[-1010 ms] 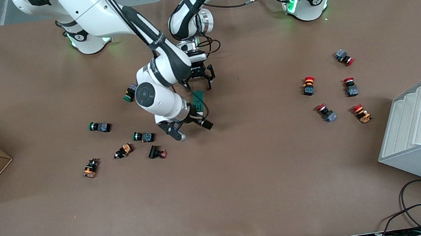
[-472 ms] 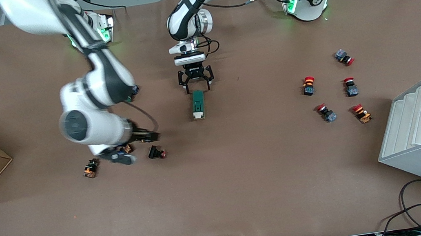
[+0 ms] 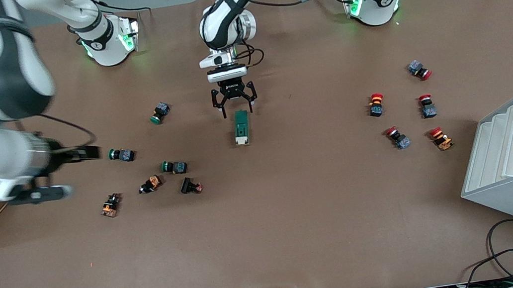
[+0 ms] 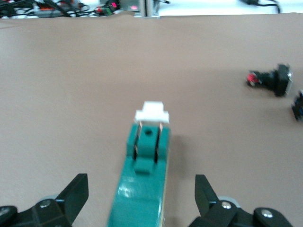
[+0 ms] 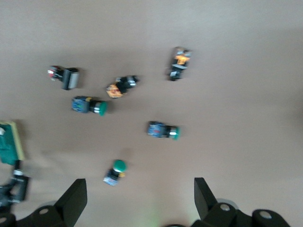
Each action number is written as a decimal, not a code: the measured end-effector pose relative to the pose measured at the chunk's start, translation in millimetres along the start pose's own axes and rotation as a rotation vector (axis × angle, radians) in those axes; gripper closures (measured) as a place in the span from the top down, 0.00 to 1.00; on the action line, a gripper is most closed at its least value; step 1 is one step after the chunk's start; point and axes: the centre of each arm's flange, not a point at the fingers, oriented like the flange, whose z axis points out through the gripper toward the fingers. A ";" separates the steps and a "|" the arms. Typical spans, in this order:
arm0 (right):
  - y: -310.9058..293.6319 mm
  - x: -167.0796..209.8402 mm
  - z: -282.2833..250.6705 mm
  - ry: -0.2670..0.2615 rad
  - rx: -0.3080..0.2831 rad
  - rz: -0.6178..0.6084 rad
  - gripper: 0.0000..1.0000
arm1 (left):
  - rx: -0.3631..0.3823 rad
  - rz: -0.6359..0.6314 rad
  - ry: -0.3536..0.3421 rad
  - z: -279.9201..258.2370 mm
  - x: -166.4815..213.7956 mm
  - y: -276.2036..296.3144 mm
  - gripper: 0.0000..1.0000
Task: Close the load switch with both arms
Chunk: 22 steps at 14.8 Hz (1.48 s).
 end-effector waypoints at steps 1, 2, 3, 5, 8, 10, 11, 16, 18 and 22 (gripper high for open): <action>24.8 -1.7 -10.5 0.006 -0.020 -0.022 1.00 | 0.022 -0.006 -0.026 -5.5 22.9 2.2 1.00; 46.8 -3.7 -16.4 0.003 -0.031 -0.038 1.00 | 0.041 -0.014 -0.052 -10.4 48.9 3.4 1.00; 66.0 -6.3 -20.4 -0.004 -0.031 -0.044 1.00 | 0.059 -0.025 -0.081 -13.9 76.9 3.5 1.00; 93.4 -12.1 -29.4 -0.010 -0.027 -0.031 1.00 | 0.089 -0.064 -0.156 -15.7 136.5 1.7 1.00; 110.0 -18.7 -45.8 0.006 -0.023 -0.006 1.00 | 0.110 -0.184 -0.289 -10.0 233.1 -9.2 1.00; 115.5 -22.9 -55.5 0.012 -0.021 0.004 1.00 | 0.110 -0.282 -0.367 -0.4 303.5 -33.2 1.00; 120.5 -24.7 -58.1 0.013 -0.014 0.012 1.00 | 0.110 -0.321 -0.397 5.4 335.1 -50.4 1.00; 118.8 -30.4 -56.0 -0.025 0.081 0.005 1.00 | 0.133 -0.313 -0.548 35.0 465.5 -178.4 1.00; 110.2 -30.2 -56.5 -0.034 0.038 -0.004 1.00 | 0.151 -0.267 -0.600 42.6 505.0 -233.7 1.00; 88.0 -33.2 -66.4 -0.028 -0.007 -0.029 1.00 | 0.107 -0.152 -0.688 38.4 556.5 -322.1 1.00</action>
